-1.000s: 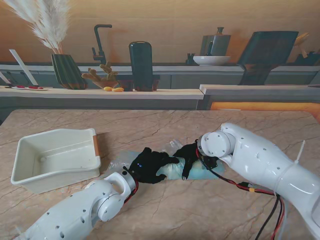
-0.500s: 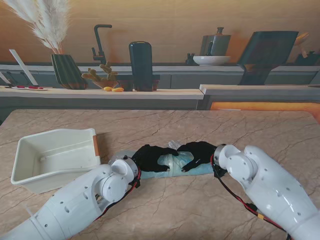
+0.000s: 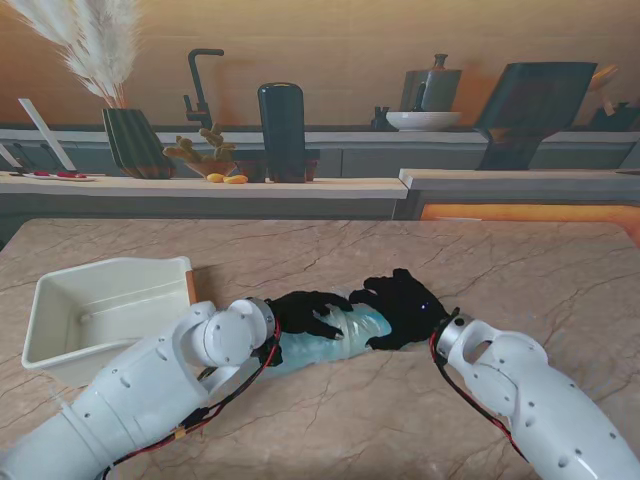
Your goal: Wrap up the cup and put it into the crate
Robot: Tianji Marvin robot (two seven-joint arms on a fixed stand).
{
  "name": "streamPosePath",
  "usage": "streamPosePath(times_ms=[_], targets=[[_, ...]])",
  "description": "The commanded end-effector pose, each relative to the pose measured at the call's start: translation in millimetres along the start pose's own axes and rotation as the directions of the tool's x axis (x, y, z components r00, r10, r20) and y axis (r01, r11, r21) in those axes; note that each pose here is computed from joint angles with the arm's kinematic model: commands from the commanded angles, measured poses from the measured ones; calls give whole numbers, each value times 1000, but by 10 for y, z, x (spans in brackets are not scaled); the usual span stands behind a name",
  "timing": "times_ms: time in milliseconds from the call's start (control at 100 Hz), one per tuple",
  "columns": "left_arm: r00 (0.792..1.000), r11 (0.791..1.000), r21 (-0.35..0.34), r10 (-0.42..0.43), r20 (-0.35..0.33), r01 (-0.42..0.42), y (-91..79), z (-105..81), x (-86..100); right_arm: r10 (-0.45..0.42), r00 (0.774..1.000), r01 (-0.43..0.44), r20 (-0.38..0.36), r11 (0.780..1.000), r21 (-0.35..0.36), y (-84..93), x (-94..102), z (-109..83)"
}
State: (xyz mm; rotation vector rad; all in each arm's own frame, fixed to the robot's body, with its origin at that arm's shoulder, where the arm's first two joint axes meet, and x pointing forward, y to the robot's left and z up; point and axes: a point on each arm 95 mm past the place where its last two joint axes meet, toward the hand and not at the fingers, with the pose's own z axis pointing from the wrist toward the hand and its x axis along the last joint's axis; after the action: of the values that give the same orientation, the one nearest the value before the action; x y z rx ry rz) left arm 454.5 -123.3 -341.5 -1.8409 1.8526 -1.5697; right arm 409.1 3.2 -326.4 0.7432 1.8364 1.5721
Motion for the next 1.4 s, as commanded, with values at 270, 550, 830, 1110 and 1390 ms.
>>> streamPosePath(times_ms=[270, 550, 830, 1110, 1390], targets=[[992, 982, -183, -17, 128, 40, 364, 4, -415, -40, 997, 32, 63, 992, 121, -327, 124, -1], [984, 987, -160, 18, 178, 10, 380, 0, -476, -36, 996, 35, 77, 999, 26, -384, 190, -29], [976, 988, -151, 45, 212, -13, 408, 23, -529, -93, 995, 91, 36, 995, 44, -441, 220, -99], [976, 993, -112, -3, 217, 28, 317, -45, -513, -115, 993, 114, -1, 982, 148, -602, 169, 167], [994, 988, 128, -95, 51, 88, 22, -357, -237, 11, 1000, -13, 9, 945, 326, -634, 108, 347]])
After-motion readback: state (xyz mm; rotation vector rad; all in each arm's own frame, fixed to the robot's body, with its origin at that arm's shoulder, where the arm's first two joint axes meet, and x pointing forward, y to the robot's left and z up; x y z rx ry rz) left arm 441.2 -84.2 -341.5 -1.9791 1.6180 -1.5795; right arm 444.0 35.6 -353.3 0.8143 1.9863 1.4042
